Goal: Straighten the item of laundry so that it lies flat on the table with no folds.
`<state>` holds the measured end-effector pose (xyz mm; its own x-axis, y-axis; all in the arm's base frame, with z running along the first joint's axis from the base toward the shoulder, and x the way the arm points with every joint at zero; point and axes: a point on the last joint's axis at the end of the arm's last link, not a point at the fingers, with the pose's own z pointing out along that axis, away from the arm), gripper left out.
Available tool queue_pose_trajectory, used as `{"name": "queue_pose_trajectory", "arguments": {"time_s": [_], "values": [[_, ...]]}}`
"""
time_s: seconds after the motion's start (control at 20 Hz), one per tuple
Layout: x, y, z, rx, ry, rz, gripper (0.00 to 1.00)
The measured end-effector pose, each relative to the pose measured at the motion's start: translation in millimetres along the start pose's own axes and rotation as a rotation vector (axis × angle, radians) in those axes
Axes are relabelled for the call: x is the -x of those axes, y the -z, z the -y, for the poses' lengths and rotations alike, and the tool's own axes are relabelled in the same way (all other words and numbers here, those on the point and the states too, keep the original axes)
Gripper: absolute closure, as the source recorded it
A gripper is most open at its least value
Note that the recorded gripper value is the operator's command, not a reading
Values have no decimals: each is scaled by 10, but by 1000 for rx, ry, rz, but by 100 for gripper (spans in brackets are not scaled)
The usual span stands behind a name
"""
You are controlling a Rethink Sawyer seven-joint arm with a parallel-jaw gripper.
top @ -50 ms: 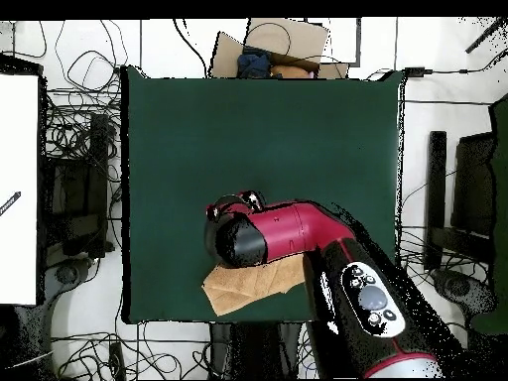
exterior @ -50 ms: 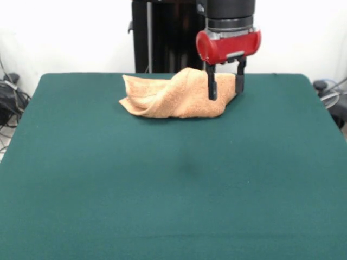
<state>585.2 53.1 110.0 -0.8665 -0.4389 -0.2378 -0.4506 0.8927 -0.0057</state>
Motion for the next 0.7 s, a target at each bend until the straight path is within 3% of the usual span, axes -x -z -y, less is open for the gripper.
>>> {"name": "queue_pose_trajectory", "arguments": {"time_s": [0.7], "values": [[-33,125,166,-38,-56,-8,0]]}}
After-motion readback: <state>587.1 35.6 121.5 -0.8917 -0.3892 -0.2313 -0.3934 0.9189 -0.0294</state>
